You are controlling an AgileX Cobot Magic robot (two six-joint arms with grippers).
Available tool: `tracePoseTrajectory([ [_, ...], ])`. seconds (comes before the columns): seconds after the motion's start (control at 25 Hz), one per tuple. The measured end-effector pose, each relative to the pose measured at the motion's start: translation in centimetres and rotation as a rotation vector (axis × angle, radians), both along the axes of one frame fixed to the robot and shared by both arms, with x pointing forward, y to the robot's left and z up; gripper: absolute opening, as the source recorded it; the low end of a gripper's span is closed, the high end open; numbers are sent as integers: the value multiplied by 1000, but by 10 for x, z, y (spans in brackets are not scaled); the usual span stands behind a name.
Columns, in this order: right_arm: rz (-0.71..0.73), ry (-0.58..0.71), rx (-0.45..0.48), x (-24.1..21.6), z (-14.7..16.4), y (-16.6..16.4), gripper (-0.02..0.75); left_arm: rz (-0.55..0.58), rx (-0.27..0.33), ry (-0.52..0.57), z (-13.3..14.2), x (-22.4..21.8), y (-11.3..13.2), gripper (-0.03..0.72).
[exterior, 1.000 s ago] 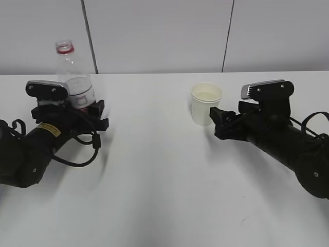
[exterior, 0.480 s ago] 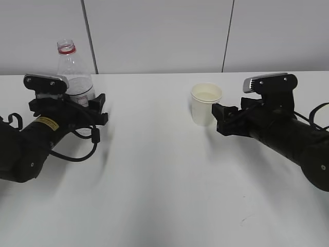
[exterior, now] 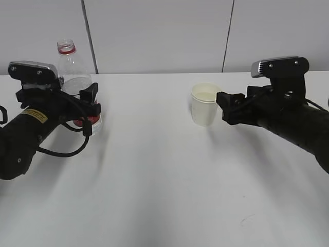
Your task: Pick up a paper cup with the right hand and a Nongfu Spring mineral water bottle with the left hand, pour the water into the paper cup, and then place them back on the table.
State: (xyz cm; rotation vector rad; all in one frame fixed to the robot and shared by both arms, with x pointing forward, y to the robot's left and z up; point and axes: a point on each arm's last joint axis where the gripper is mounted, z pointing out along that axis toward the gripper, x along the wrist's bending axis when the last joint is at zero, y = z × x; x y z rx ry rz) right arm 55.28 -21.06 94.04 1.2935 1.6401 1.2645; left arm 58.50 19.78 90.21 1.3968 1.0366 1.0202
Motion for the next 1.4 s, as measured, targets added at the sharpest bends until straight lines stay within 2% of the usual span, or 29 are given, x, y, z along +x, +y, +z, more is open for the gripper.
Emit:
tracePoseTrajectory([
  [0.52,-3,-56,11,2,50,0,592,1,-41,-131,53,-5,2,544],
  [0.8,-6,-20,-4,18,71,4,592,0,-56,-173,79,-11,3,544],
  [1.2,-14,63,-33,42,115,10,592,-11,-25,15,130,10,-4,544],
  [1.4,-19,89,-42,51,145,12,592,-21,-21,51,165,24,-10,544],
])
